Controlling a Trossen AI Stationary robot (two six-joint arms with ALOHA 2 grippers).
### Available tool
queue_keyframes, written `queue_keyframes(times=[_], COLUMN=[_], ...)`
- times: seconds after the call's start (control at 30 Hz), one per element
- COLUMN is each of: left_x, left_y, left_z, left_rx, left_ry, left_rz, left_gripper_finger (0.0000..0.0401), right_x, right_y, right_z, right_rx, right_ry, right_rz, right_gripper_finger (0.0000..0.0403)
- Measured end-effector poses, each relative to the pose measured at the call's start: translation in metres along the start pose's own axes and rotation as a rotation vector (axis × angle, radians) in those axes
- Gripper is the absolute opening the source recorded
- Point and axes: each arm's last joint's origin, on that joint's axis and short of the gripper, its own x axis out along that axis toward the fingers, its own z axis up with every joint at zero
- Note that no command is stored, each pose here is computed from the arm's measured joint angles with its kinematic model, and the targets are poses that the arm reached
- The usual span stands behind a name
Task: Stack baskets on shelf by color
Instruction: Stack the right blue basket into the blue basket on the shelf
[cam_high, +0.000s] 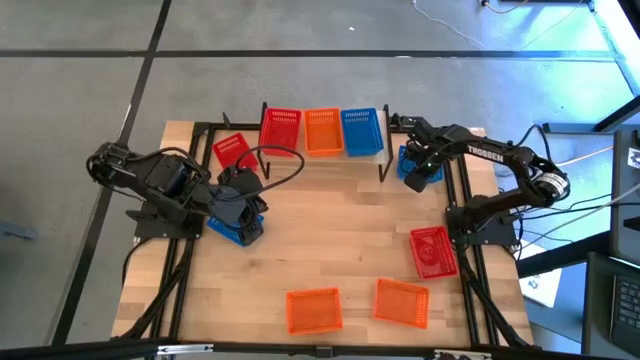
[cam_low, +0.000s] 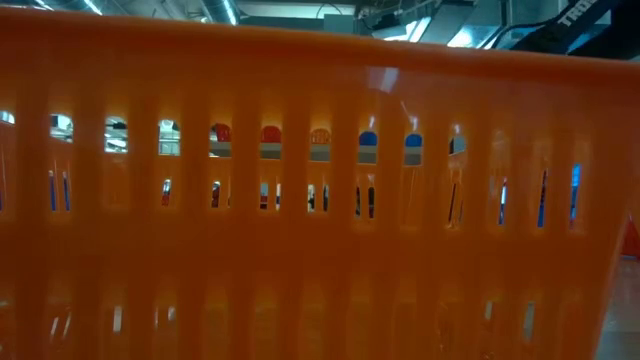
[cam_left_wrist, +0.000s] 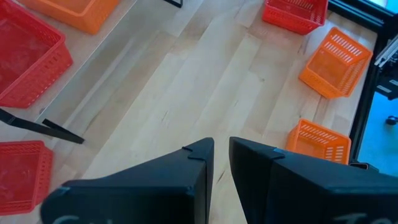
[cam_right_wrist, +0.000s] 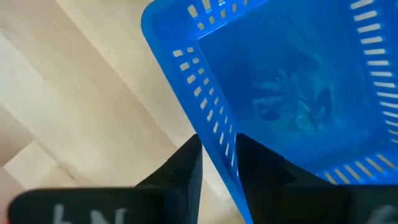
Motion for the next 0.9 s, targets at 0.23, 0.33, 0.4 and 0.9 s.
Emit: queue_keyframes(times=[0.23, 0.33, 0.4, 0.9], left_x=[0.000, 0.000, 0.000, 0.000], left_y=[0.000, 0.000, 0.000, 0.000], left_z=[0.000, 0.000, 0.000, 0.000], left_rx=[-0.001, -0.001, -0.001, 0.007], left_ry=[0.000, 0.000, 0.000, -0.010], left_rz=[0.000, 0.000, 0.000, 0.010], left_gripper_finger=[0.0041, 0.0041, 0.0041, 0.0041], right_x=[0.008, 0.007, 0.006, -0.103], right_y=[-0.002, -0.002, -0.002, 0.016], right_z=[0.007, 0.007, 0.007, 0.009], right_rx=[0.053, 0.097, 0.126, 0.244], right_ry=[-0.012, -0.018, -0.017, -0.073], right_rz=[-0.003, -0.008, -0.009, -0.173], right_gripper_finger=[0.0078, 0.0021, 0.0012, 0.0003])
